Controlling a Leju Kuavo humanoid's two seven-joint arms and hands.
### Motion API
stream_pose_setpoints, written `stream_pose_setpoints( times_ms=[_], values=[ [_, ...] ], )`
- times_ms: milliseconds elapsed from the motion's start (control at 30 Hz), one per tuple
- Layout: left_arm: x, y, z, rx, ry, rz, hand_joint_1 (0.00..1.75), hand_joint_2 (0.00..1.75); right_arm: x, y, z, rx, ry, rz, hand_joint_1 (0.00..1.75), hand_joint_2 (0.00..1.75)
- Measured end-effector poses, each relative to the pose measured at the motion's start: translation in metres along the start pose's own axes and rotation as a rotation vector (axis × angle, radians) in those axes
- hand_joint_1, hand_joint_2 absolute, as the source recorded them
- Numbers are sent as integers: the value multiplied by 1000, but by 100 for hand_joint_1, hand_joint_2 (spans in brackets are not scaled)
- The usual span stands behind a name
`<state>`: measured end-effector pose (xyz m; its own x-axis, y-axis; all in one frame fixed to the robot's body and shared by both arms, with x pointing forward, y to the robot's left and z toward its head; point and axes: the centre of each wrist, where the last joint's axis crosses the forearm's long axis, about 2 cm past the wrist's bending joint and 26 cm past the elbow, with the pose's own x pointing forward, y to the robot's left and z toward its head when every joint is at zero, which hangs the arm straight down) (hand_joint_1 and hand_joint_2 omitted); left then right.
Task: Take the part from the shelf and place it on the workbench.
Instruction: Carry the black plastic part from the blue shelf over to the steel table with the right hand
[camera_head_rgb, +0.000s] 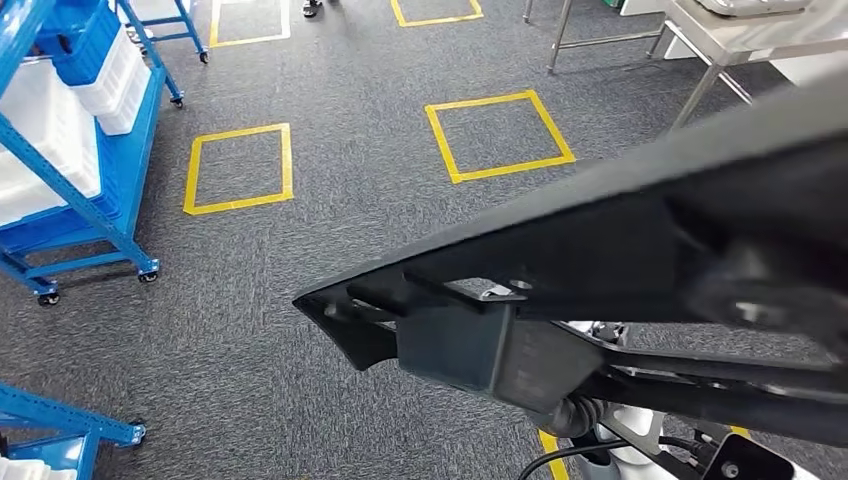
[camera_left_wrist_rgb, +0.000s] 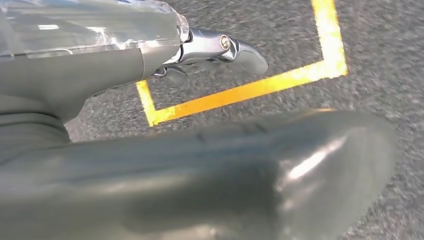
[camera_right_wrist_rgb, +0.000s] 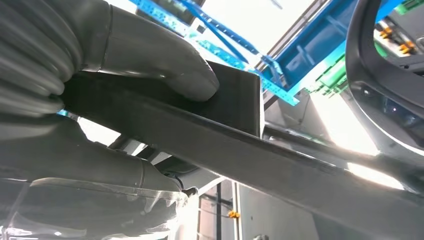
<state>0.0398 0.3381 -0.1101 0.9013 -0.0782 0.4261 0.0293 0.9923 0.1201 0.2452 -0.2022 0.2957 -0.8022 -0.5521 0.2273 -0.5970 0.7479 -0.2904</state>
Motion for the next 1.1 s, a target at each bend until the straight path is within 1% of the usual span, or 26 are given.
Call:
stream_pose_setpoints(
  times_ms=[167,333,467,667,833,1000,1100],
  values=[
    [0,0,0,0,-16,7,0,0,-2,2,-5,27,-10,7,175,175],
    [4,0,-2,2,-27,11,0,0,0,7,-8,42,-11,56,175,175],
    [1,4,0,9,3,-1,0,0,-1,18,-11,34,-15,109,175,175],
    [3,10,-1,20,13,-18,0,0,1,32,-14,37,-31,141,175,175],
    [7,14,-3,26,4,-21,0,0,3,47,-15,54,-40,100,175,175],
    [0,14,0,43,15,-3,0,0,2,62,-16,86,-44,17,175,175],
    [1,14,-1,61,7,22,0,0,0,66,-20,91,-52,-29,175,175]
  ],
)
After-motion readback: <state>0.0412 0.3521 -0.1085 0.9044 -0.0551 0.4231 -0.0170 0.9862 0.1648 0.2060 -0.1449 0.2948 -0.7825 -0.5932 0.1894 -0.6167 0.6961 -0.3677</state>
